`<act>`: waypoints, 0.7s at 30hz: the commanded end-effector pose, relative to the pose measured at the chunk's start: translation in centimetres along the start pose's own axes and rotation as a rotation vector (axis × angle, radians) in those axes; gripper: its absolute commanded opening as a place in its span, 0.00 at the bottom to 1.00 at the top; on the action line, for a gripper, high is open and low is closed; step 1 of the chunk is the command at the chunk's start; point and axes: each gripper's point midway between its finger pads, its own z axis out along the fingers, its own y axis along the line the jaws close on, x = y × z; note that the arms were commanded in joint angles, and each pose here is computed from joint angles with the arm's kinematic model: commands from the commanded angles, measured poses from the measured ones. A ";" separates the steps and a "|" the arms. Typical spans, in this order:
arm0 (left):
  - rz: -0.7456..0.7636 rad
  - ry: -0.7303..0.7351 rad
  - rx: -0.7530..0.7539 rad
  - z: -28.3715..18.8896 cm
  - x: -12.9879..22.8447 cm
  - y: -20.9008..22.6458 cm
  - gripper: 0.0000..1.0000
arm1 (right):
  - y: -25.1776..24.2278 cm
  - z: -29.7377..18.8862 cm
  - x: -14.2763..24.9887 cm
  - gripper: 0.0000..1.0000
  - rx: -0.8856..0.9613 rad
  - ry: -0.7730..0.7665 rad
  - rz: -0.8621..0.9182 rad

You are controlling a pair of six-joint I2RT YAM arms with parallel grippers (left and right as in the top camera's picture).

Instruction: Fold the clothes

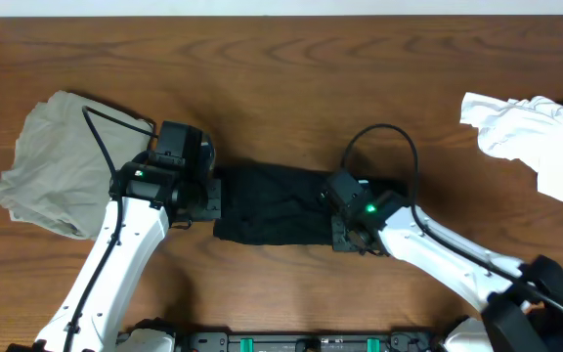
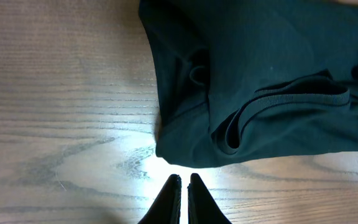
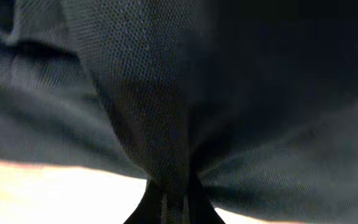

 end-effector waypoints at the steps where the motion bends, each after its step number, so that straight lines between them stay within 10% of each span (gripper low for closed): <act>1: -0.010 -0.003 -0.006 0.0 0.0 0.2 0.07 | 0.3 -1.4 -0.1 0.01 -0.020 -0.030 -0.019; 7: -0.009 -0.005 -0.005 0.0 0.0 0.2 0.08 | 0.3 -1.4 0.2 0.06 -0.025 -0.014 -0.033; 11: -0.009 -0.005 -0.005 0.0 0.0 0.2 0.08 | 0.5 -1.4 0.2 0.31 -0.038 -0.011 -0.038; 21: -0.006 -0.016 0.018 0.2 -0.4 -0.2 0.55 | -1.6 -4.2 -3.8 0.54 0.003 -0.185 0.001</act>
